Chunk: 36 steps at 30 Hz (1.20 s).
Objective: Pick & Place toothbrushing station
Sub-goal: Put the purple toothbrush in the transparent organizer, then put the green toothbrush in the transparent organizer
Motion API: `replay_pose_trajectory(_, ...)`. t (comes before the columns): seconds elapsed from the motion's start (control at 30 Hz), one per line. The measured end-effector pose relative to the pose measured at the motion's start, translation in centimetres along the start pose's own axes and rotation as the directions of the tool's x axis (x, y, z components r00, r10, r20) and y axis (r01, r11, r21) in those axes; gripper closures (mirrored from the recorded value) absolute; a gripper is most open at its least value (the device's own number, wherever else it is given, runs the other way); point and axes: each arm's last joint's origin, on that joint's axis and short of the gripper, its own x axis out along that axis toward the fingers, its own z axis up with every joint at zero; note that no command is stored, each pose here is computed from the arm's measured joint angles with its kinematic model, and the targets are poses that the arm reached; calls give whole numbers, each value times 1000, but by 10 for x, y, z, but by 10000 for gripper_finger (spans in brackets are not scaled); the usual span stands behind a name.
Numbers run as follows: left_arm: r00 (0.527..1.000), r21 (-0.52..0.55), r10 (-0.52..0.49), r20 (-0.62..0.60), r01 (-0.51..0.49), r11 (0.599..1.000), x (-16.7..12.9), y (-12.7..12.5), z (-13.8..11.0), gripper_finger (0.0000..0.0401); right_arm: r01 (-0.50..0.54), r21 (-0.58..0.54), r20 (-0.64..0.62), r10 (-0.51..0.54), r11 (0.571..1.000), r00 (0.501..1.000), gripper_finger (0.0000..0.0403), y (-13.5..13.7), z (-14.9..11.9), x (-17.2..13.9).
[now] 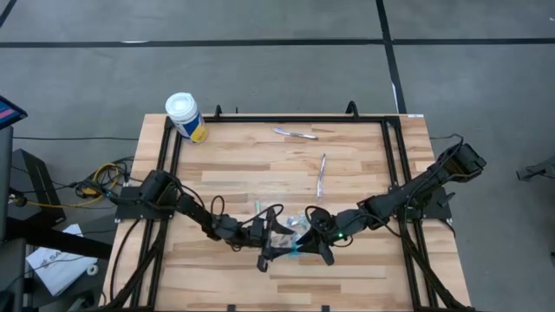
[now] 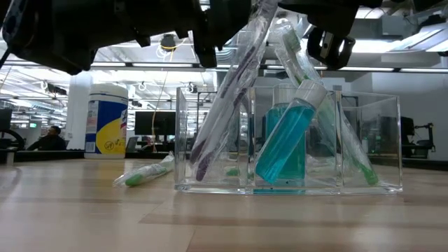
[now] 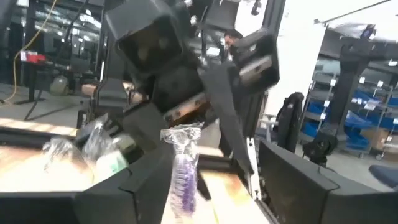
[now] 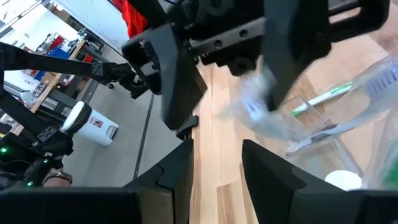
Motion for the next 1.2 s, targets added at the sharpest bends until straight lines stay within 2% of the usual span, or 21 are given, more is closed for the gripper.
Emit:
replay_pose_trajectory(0.23,993,117,26,-112,-13,993,-1,1,-12,144,0,0,0,0,1000,1000,276,0,0,0)
replay_pose_trajectory(0.5,994,122,32,-103,-19,992,-1,2,-11,142,3,-5,-3,-3,1000,1000,276,0,0,0)
replay_pose_trajectory(0.63,994,175,75,-85,-59,983,0,3,-6,143,3,-9,-3,-3,1000,1000,276,0,0,0)
replay_pose_trajectory(0.83,995,247,100,-17,-93,965,6,12,19,141,6,-9,-3,-6,1000,1000,276,-1,0,0)
replay_pose_trajectory(1.0,994,242,71,89,-91,966,6,7,67,141,-13,-5,21,13,1000,1000,276,0,3,0)
replay_pose_trajectory(1.1,994,253,106,8,-104,962,0,5,93,141,-135,-11,150,135,991,979,276,11,18,-2)
replay_pose_trajectory(1.2,961,222,219,-172,-179,959,-14,12,116,141,-285,-119,337,308,951,890,276,29,41,-13)
